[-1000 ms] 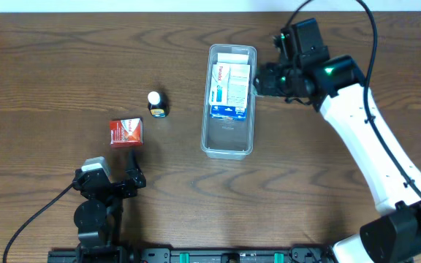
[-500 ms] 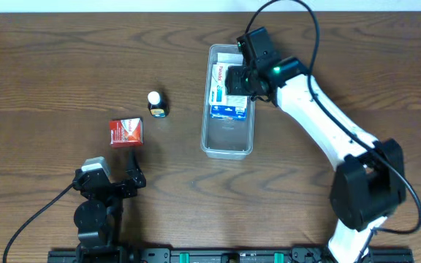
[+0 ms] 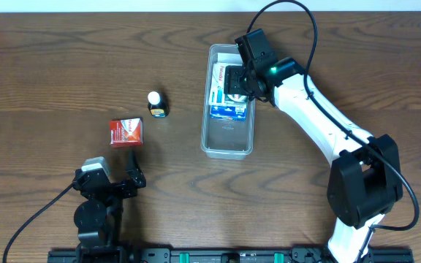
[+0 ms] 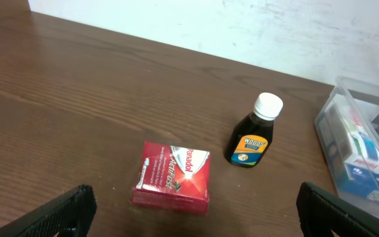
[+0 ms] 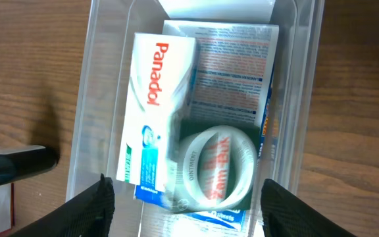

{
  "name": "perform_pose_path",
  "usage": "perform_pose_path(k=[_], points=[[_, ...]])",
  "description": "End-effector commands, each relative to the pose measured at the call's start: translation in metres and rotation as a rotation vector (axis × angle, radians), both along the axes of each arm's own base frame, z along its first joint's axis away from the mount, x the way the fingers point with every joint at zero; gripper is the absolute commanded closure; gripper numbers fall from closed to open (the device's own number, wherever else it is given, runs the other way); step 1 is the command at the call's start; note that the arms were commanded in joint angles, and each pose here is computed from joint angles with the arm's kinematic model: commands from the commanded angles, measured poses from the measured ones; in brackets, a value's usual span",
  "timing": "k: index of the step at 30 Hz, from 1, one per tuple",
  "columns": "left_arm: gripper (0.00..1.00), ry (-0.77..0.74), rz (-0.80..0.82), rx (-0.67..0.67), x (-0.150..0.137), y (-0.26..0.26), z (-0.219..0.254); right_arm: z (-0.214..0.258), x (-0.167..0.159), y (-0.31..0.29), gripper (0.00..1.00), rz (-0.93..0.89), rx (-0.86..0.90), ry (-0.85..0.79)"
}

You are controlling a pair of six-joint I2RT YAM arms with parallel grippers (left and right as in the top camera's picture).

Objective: Pack container
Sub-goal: 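Place the green tin into the container and open the gripper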

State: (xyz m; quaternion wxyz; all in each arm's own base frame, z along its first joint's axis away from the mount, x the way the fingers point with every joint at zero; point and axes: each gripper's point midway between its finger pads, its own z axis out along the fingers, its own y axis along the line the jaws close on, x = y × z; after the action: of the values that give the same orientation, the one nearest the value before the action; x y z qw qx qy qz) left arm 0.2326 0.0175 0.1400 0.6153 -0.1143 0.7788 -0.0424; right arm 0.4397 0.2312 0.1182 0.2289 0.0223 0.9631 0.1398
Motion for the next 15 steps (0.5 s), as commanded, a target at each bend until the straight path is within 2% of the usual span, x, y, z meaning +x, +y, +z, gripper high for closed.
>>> perform_pose_path(k=[1, 9, 15], points=[[0.02, 0.035, -0.013, 0.009, 0.000, -0.002, -0.014, 0.014, 0.006, -0.005, 0.32, -0.032, 0.009, -0.030], [0.02, 0.036, -0.013, 0.009, 0.000, -0.002, -0.014, 0.022, 0.004, -0.011, 0.32, 0.008, -0.026, -0.046], [0.02, 0.035, -0.013, 0.009, 0.000, -0.002, -0.014, 0.077, -0.007, -0.042, 0.28, -0.026, 0.020, -0.095]])
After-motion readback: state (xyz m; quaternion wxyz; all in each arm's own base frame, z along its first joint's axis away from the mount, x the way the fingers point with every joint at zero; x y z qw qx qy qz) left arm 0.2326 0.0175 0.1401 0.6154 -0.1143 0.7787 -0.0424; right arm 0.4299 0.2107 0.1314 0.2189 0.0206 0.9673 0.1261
